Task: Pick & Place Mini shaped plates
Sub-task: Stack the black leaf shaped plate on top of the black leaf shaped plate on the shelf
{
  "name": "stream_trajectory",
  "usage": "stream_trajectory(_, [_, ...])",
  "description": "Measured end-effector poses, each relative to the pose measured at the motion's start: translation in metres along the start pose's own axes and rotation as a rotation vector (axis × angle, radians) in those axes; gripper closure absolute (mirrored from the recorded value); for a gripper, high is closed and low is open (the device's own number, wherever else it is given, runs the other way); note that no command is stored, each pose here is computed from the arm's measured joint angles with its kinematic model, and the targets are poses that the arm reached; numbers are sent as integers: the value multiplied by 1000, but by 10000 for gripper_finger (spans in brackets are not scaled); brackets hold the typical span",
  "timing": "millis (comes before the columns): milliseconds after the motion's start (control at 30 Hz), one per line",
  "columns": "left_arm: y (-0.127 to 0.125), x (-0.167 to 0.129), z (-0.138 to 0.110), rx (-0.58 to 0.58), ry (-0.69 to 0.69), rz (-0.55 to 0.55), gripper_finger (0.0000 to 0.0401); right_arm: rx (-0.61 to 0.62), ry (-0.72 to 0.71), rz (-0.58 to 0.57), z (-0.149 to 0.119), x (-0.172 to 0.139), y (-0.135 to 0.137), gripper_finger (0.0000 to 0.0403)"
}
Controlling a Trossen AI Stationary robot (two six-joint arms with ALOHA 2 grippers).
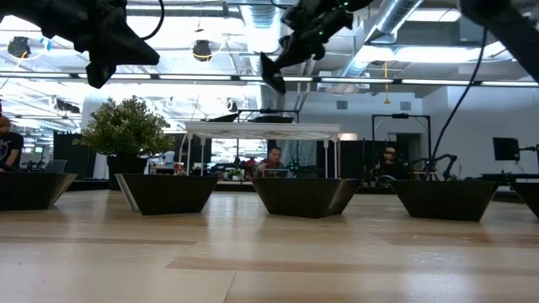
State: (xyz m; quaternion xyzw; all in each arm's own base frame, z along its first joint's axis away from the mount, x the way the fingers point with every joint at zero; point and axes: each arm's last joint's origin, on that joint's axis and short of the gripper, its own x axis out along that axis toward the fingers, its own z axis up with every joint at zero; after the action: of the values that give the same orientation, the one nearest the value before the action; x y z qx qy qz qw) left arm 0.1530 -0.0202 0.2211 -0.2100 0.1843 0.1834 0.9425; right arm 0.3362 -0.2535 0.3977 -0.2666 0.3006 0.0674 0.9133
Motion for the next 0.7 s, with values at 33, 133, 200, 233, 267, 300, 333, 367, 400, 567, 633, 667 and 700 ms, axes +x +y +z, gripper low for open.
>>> stream_trajectory(33, [0,0,0,0,-1,0,368,-6,-2,1,0,4,-3,403])
stream_trajectory(133, [0,0,0,-1,-1,-1,368,4,10,32,-2,15,-7,403])
stream_trajectory(200, [0,0,0,-1,-2,-1,368,23,40,71,-7,22,-6,403])
stream_trajectory(233, [0,0,0,-2,-4,-3,368,28,52,76,-10,25,-5,403])
stream_trajectory(267, [0,0,1,-3,-5,-4,368,31,59,82,-13,27,-5,403])
stream_trajectory(300, [0,0,1,-3,-6,-4,368,30,64,89,-14,27,-4,403])
stream_trajectory(333, [0,0,1,-3,-6,-5,368,28,66,90,-15,27,-4,403])
stream_trajectory(367, [0,0,1,-3,-6,-4,368,26,65,87,-14,26,-5,403])
stream_trajectory(400, [0,0,1,-3,-6,-4,368,25,64,85,-14,25,-5,403])
stream_trajectory(567, [-1,0,1,-4,-7,-5,368,28,60,87,-15,25,-5,403])
stream_trajectory(633, [-1,0,1,-3,-7,-5,368,29,62,101,-15,31,-4,403])
stream_trajectory(667, [-1,0,1,-3,-7,-5,368,37,72,109,-18,32,-4,403])
stream_trajectory(700, [-1,0,1,-4,-8,-5,368,43,87,113,-20,34,-3,403])
